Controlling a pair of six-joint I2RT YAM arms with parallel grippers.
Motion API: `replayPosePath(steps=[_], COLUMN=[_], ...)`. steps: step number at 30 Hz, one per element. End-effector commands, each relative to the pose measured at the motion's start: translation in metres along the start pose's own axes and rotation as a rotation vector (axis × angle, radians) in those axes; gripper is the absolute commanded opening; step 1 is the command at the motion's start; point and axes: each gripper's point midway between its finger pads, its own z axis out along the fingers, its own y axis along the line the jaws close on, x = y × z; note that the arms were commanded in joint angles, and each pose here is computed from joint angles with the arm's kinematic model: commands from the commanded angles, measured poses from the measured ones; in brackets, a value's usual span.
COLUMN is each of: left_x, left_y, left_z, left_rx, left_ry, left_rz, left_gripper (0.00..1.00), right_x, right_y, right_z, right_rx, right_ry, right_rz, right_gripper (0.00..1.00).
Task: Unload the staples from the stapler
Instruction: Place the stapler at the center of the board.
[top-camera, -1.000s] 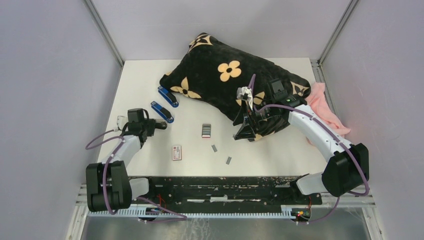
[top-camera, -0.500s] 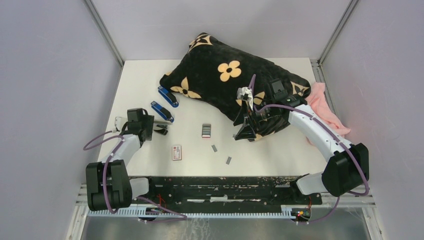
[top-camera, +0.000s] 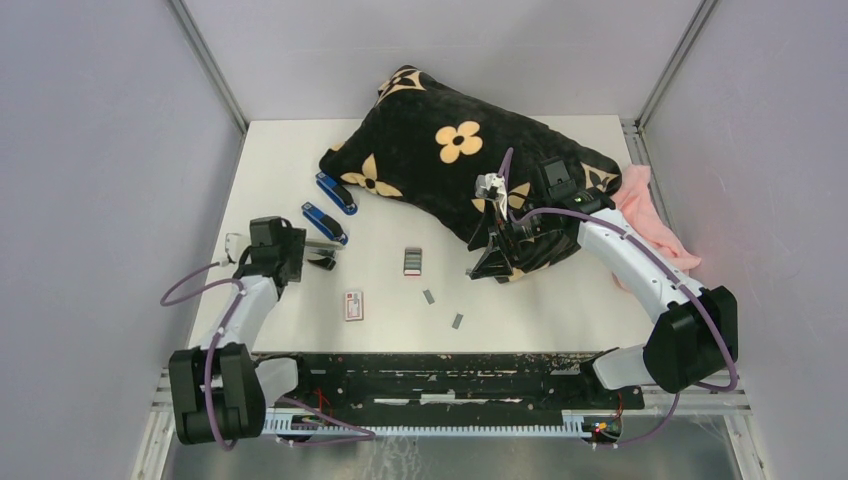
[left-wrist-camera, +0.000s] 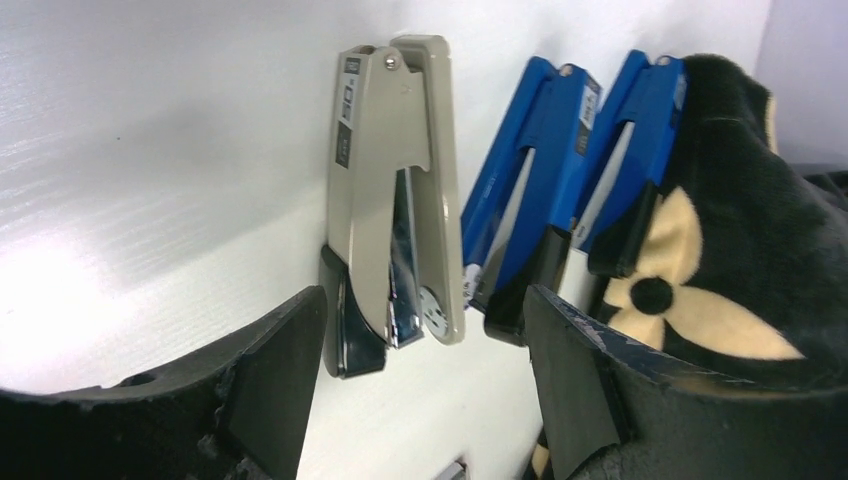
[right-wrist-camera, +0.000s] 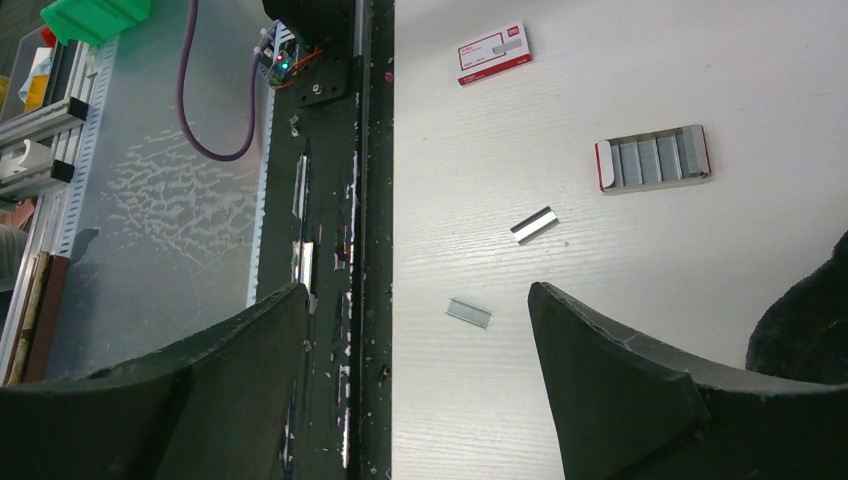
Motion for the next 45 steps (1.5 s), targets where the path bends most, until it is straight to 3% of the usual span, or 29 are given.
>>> replayPosePath(steps=[1, 8, 11, 15, 19, 22, 27, 35, 45], left_x=[-0.010, -0.005, 0.016, 0.064, 0.102, 0.119, 0.134, 0.161, 0.155], left_y=[-0.016, -0.029, -0.062, -0.107, -0.136, -0.157, -0.190, -0.217, -0.229], left_z=[-0.020, -0.037, -0.052, -0.099, -0.168, -0.214, -0.274, -0.364, -0.390], left_rx=[0.072, 0.167, 0.352, 0.732, 1.045, 1.138, 1.145, 1.101, 1.140], left_ry=[-0.023, 0.020, 0.136, 0.311, 0.364, 0.335, 0.358, 0.377, 0.389], left_rz=[-0.038, -0.017, 0.061, 0.235, 0.397, 0.462, 0.424, 0.432, 0.441], left_gripper=[0.79, 0.76, 0.70, 0.64, 0.66, 0.80, 0.94, 0.97, 0.97], right_x=[-0.018, -0.018, -0.018, -0.019, -0.021, -0.024, -0.029, -0.027, -0.018], right_y=[0.001, 0.001, 0.001, 0.001, 0.001, 0.000, -0.004, -0.007, -0.022], right_z=[-0.005, -0.005, -0.005, -0.006, -0.013, -0.021, -0.040, -0.061, -0.076], right_rx=[0.000, -0.002, -0.003, 0.001, 0.013, 0.032, 0.082, 0.163, 0.208], right_ry=[-0.028, -0.029, -0.031, -0.031, -0.038, -0.057, -0.094, -0.103, -0.128], right_rz=[-0.062, -0.060, -0.061, -0.064, -0.078, -0.082, -0.086, -0.106, -0.070], right_gripper=[0.87, 0.87, 0.87, 0.87, 0.87, 0.87, 0.87, 0.88, 0.88])
